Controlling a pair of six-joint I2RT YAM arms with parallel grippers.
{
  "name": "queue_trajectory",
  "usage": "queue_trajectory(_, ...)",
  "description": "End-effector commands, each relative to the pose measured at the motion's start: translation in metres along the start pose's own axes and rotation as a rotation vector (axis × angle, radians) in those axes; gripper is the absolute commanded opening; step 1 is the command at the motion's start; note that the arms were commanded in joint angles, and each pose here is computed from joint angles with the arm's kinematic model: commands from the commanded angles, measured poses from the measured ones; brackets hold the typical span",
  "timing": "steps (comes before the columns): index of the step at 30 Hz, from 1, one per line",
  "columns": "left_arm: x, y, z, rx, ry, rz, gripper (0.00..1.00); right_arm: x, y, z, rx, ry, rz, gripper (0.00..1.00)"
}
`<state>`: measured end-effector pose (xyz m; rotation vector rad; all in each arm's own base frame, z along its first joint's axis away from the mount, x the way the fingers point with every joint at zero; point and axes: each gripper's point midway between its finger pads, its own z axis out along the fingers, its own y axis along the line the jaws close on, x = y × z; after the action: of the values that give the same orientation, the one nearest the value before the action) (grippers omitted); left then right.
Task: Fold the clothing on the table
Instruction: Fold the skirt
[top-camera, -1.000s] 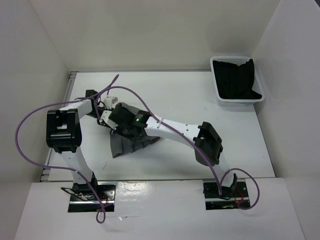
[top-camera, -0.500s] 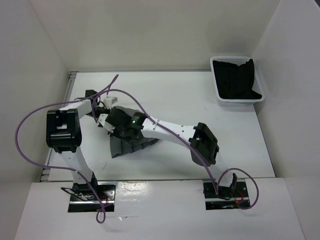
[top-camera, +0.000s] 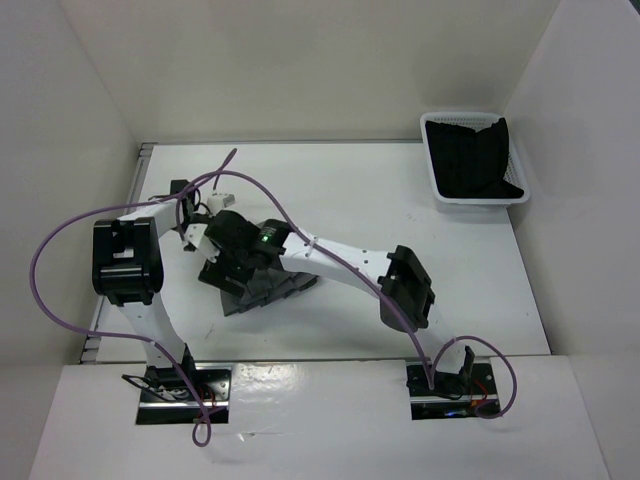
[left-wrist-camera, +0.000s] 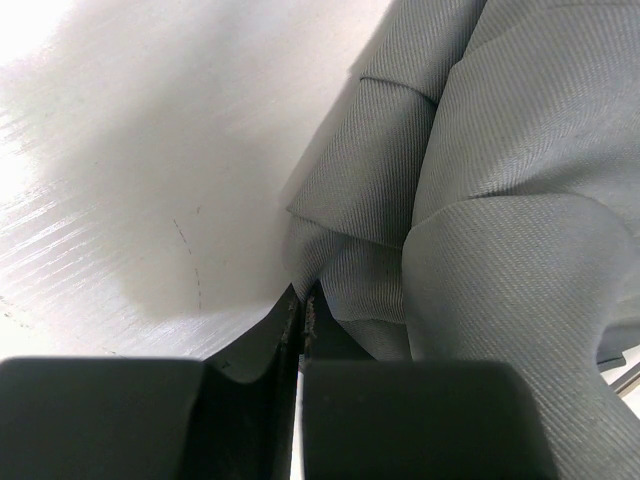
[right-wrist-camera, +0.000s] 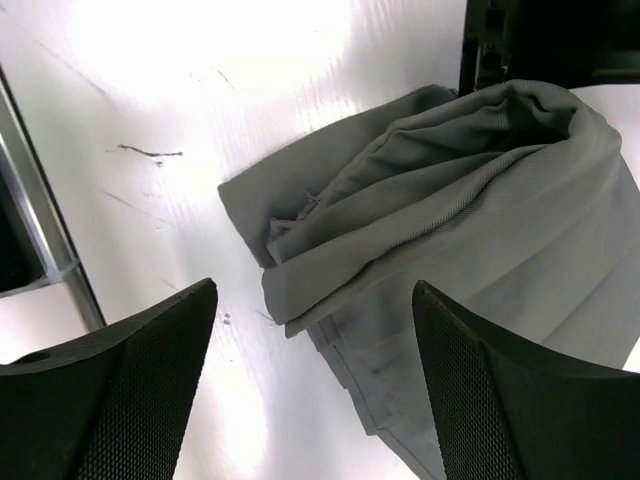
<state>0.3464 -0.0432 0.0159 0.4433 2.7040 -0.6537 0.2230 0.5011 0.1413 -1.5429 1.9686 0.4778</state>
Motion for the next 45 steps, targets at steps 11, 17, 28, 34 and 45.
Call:
queue_trajectory(11, -0.003, 0.012, -0.020, -0.053, -0.013, -0.022, 0.56, -0.020, -0.065, -0.107, 0.160, -0.186, 0.022, 0.92)
queue_trajectory(17, -0.028, 0.017, -0.058, -0.120, -0.091, -0.027, 0.91, 0.011, -0.105, -0.130, 0.245, -0.185, 0.067, 0.93)
queue_trajectory(28, -0.096, -0.012, -0.219, -0.270, -0.426, 0.017, 1.00, 0.058, -0.148, -0.163, 0.361, -0.181, 0.135, 0.95)
queue_trajectory(34, -0.098, -0.122, -0.236, 0.033, -0.458, 0.160, 1.00, 0.089, -0.168, -0.179, 0.415, -0.160, 0.191, 0.97)
queue_trajectory(45, -0.023, -0.134, -0.133, 0.144, -0.122, 0.136, 1.00, 0.121, -0.188, -0.225, 0.503, -0.207, 0.268, 0.98)
